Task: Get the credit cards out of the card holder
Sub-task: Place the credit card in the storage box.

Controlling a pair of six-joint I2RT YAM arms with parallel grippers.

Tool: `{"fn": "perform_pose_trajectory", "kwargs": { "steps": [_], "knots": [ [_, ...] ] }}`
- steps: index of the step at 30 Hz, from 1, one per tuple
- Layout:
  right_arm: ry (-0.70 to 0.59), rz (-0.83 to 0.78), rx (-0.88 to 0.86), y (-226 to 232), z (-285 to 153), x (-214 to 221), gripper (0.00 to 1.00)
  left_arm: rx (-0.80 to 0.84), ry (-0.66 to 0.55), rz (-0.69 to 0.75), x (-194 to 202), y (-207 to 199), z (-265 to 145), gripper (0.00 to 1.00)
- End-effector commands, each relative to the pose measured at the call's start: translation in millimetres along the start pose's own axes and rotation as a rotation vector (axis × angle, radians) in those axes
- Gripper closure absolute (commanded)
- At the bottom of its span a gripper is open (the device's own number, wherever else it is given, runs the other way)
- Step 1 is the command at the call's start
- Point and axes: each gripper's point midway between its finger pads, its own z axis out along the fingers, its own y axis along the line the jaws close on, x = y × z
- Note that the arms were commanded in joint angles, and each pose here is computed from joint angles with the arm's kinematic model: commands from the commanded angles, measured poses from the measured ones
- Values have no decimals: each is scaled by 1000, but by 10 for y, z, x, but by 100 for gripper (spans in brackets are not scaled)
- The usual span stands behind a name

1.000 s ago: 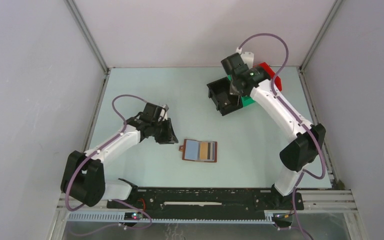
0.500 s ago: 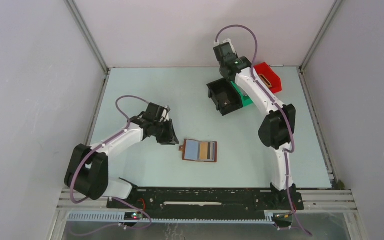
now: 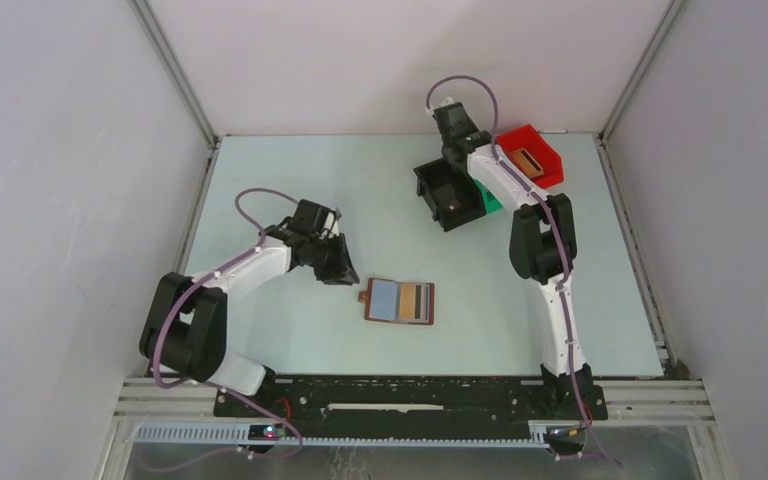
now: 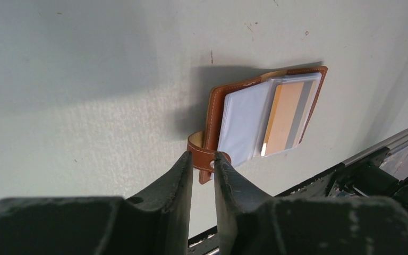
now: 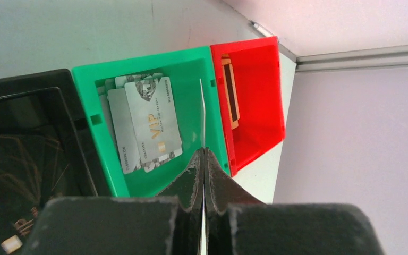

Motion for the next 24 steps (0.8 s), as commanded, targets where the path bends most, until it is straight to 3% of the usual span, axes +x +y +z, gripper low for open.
{"fn": "perform_pose_trajectory", "kwargs": {
  "steps": [1, 7, 9, 11, 12, 18, 24],
  "knots": [
    [25, -45, 33, 35, 299, 141, 100, 49, -33, 36, -200, -131, -48, 74],
    [63, -16, 13, 156, 418, 297, 100, 43, -16, 31, -225, -83, -12, 74],
    [70, 23, -19, 196, 402, 300, 90, 44, -15, 30, -235, -81, -11, 74],
    [82, 56, -53, 212, 365, 313, 69, 43, -15, 30, -243, -78, -7, 74],
    [81, 69, -62, 210, 343, 305, 66, 43, -14, 29, -243, -77, -5, 75],
    [53, 138, -64, 24, 105, 194, 64, 60, -20, 31, -243, -110, -31, 75],
    [-6, 277, -71, -358, -462, -1, 61, 57, -75, 41, -261, -142, -186, 71]
  ]
}}
